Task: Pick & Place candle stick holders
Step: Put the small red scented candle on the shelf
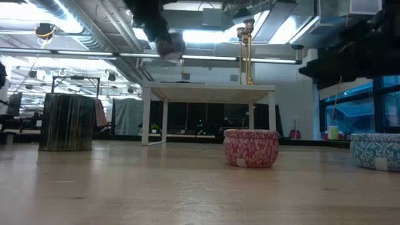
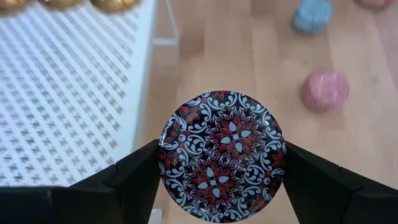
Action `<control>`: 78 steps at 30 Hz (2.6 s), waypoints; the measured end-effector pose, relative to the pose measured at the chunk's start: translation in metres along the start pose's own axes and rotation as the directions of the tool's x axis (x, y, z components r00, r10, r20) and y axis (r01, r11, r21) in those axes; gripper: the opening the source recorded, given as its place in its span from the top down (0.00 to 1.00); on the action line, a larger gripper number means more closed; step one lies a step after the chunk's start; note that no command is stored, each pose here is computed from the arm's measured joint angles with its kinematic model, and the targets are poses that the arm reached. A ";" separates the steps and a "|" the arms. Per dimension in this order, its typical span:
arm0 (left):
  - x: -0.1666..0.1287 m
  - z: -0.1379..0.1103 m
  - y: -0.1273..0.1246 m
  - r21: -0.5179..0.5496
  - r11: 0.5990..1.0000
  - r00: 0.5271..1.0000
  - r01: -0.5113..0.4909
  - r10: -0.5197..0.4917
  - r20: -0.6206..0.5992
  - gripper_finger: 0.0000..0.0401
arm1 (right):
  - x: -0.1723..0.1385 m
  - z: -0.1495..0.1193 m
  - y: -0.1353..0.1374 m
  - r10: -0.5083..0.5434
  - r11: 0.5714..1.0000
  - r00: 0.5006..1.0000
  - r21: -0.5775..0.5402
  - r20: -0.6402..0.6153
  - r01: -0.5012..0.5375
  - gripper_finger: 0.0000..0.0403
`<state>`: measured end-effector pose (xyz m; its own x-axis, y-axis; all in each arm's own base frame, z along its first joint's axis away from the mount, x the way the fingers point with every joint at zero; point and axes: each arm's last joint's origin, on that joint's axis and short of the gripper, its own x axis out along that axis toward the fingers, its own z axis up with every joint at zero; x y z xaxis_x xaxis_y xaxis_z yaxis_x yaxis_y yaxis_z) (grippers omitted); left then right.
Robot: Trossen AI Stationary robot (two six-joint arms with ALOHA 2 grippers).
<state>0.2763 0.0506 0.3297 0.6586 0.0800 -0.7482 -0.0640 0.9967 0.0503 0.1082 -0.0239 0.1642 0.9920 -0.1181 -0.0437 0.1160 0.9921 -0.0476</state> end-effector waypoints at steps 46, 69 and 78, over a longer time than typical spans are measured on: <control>0.065 0.076 0.168 -0.184 0.950 0.967 -0.251 0.238 -0.090 0.30 | -0.002 -0.012 -0.004 -0.261 0.964 0.956 0.024 -0.133 0.267 0.42; 0.109 0.068 0.209 -0.221 0.955 0.981 -0.196 0.193 -0.039 0.26 | -0.001 -0.012 -0.003 -0.224 0.973 0.965 0.028 -0.140 0.230 0.42; 0.109 0.066 0.207 -0.245 0.951 0.982 -0.188 0.179 -0.061 0.26 | -0.001 -0.012 -0.003 -0.224 0.973 0.965 0.028 -0.140 0.230 0.42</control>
<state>0.3845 0.2668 0.3025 0.5898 0.2560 -0.7659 -0.3689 0.9291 0.0265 0.1060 -0.0267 0.1520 0.9241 -0.3418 -0.1708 0.3421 0.9392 -0.0284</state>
